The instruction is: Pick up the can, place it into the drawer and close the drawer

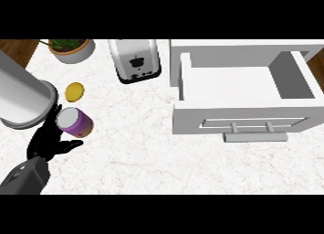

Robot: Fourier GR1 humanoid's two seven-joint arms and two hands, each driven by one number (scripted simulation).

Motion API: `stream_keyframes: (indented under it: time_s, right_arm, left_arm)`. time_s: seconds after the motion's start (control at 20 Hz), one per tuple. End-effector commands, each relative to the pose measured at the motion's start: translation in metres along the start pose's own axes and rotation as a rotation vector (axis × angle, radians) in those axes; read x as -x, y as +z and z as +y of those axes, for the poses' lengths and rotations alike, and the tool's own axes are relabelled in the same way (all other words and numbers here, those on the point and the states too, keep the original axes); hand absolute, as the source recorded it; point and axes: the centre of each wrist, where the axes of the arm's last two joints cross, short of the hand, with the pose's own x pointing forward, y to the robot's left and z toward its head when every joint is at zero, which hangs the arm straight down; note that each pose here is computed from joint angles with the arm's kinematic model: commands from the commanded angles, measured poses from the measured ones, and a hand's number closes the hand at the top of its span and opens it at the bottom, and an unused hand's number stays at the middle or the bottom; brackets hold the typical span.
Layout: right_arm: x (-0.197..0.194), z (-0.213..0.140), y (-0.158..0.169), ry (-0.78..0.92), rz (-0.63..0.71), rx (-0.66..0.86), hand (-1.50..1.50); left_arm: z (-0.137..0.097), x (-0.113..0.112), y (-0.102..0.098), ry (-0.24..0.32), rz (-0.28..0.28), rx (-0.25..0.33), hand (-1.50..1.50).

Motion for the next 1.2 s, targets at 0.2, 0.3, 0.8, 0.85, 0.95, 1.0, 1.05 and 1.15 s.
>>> stream_keyframes:
  time_s: [0.2, 0.3, 0.8, 0.85, 0.95, 1.0, 1.05, 1.15]
  right_arm:
    - [-0.021, 0.008, 0.021, 0.000, -0.002, -0.004, -1.50]
    - [-0.015, -0.007, -0.009, -0.010, -0.004, 0.007, -1.50]
    - [-0.010, -0.006, 0.006, 0.002, 0.012, 0.008, -1.50]
    - [0.004, -0.016, 0.017, -0.038, 0.021, 0.009, -1.50]
    - [-0.010, -0.016, 0.021, -0.002, 0.024, 0.030, -1.50]
    - [-0.016, 0.000, 0.018, -0.033, 0.025, 0.033, -1.50]
    - [-0.013, -0.009, 0.014, -0.013, -0.004, 0.036, -1.50]
    - [-0.030, 0.006, 0.014, -0.003, 0.004, 0.017, -1.50]
  left_arm:
    - [-0.023, -0.011, -0.022, 0.080, 0.012, 0.041, 1.50]
    - [-0.012, -0.016, -0.020, 0.098, 0.040, 0.141, 1.50]
    - [-0.078, -0.009, -0.036, 0.147, -0.070, 0.173, 1.50]
    - [-0.096, 0.014, -0.028, 0.147, -0.092, 0.132, 1.50]
    - [-0.099, 0.025, -0.016, 0.172, -0.127, 0.084, 1.50]
    - [-0.114, 0.014, -0.025, 0.152, -0.160, 0.108, 1.50]
    - [-0.126, 0.013, -0.024, 0.145, -0.153, 0.101, 1.50]
    - [-0.128, 0.000, -0.026, 0.155, -0.171, 0.124, 1.50]
